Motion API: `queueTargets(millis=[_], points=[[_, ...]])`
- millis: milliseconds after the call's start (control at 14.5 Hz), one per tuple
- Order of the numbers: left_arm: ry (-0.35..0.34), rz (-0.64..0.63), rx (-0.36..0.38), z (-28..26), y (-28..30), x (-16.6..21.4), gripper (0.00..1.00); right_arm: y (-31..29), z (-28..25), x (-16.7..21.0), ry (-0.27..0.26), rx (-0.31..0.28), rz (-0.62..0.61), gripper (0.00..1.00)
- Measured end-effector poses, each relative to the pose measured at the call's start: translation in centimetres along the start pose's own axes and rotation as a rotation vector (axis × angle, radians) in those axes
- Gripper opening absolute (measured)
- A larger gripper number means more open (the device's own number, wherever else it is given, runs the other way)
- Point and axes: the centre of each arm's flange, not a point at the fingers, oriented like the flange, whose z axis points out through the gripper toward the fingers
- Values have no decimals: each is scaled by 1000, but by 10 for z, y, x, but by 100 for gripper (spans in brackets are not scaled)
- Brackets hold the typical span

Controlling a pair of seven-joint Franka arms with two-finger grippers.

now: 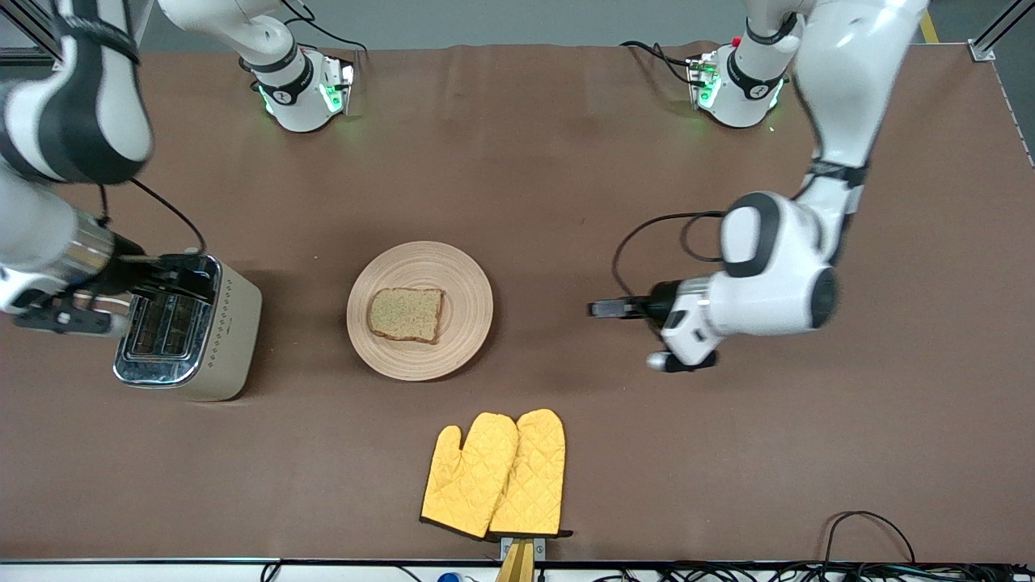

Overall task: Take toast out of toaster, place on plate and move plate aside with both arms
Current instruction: 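Release the toast and retract the right gripper while the left gripper approaches the plate, then grip the wooden plate rim with the left gripper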

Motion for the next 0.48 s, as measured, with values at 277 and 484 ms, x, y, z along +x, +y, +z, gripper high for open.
queueTargets(millis=[277, 484], points=[[58, 12, -89, 104, 40, -11, 100, 51, -50, -17, 45, -27, -47, 100], [145, 24, -89, 174, 52, -25, 100, 78, -67, -23, 48, -33, -66, 100]])
